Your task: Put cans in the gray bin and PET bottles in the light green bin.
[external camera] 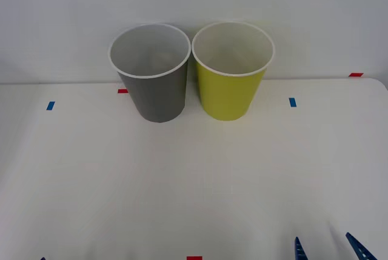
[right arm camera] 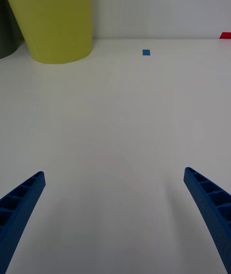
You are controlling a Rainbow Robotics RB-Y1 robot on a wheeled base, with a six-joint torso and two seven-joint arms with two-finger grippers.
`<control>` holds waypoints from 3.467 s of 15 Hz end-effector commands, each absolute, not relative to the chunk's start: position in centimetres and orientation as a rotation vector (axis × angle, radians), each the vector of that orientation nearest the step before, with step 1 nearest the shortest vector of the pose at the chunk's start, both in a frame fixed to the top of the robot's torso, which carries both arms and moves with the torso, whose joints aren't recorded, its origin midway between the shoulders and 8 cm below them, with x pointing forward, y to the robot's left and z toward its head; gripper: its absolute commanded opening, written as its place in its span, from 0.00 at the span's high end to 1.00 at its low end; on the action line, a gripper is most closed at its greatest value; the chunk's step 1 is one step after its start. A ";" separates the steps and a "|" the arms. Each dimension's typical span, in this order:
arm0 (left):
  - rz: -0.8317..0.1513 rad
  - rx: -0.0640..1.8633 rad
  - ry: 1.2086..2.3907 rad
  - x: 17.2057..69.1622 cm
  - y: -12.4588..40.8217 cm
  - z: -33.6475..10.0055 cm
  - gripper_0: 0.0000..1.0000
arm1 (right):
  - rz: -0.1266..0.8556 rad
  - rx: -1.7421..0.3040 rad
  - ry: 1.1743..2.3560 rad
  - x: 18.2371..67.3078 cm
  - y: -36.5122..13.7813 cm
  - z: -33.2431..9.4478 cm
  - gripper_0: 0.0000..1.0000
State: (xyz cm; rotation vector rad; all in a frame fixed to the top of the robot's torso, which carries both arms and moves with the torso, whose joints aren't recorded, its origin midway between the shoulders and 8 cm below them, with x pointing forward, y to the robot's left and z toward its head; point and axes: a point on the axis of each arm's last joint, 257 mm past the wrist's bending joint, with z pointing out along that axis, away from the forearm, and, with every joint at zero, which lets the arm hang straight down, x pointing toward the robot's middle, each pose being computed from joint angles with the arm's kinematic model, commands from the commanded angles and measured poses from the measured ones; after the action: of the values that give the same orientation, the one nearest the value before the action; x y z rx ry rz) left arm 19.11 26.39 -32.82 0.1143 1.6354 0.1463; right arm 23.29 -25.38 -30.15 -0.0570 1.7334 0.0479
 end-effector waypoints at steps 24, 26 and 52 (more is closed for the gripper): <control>0.146 0.114 1.635 19.1 26.4 -32.8 0.00 | 0.057 -0.035 1.724 23.4 -25.3 -30.0 0.00; 0.146 0.114 1.635 19.1 26.4 -32.8 0.00 | 0.057 -0.035 1.724 23.4 -25.3 -30.0 0.00; 0.146 0.114 1.635 19.1 26.4 -32.8 0.00 | 0.057 -0.035 1.724 23.4 -25.3 -30.0 0.00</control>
State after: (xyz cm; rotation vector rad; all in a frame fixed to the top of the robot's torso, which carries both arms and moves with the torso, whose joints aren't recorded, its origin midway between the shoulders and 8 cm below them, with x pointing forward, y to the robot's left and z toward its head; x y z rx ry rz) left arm 19.11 26.39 -32.82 0.1143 1.6354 0.1463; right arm 23.36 -25.29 -29.95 -0.0347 1.7237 0.0572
